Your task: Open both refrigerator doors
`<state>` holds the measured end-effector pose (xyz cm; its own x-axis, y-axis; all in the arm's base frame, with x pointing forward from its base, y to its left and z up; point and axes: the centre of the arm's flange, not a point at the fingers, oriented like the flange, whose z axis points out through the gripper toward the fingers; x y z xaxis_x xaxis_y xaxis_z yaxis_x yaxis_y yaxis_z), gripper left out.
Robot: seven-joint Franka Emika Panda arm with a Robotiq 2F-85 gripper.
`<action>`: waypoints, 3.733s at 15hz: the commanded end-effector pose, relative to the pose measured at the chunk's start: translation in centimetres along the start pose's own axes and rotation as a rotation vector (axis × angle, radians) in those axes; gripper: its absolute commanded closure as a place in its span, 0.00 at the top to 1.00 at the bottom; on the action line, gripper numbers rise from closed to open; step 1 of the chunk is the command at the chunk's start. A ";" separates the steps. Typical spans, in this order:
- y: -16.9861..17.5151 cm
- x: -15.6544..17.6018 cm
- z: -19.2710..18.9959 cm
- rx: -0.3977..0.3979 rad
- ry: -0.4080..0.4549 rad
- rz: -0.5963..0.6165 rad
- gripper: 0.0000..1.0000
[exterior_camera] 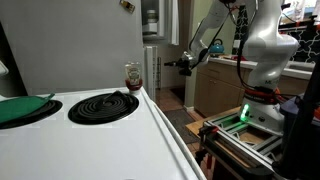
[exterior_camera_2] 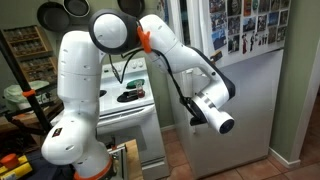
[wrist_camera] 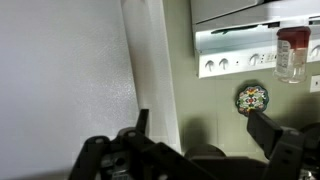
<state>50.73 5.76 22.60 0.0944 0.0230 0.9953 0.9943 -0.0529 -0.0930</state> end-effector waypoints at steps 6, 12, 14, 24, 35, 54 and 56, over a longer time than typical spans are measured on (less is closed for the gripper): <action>2.9 -2.7 4.0 0.009 0.194 -0.019 1.00; 3.9 -4.1 5.8 0.032 0.306 -0.028 1.00; 4.0 -4.4 6.4 0.038 0.334 -0.035 1.00; 4.7 -4.4 9.1 0.028 0.383 -0.082 0.68; 4.7 -3.7 5.3 -0.020 0.318 -0.100 0.10; 3.7 -1.2 1.2 -0.002 0.150 -0.128 0.10; 3.7 -1.1 0.8 -0.003 0.141 -0.128 0.10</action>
<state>56.31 11.13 21.06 -0.0485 -0.1502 0.9875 0.9986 -0.0277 0.0448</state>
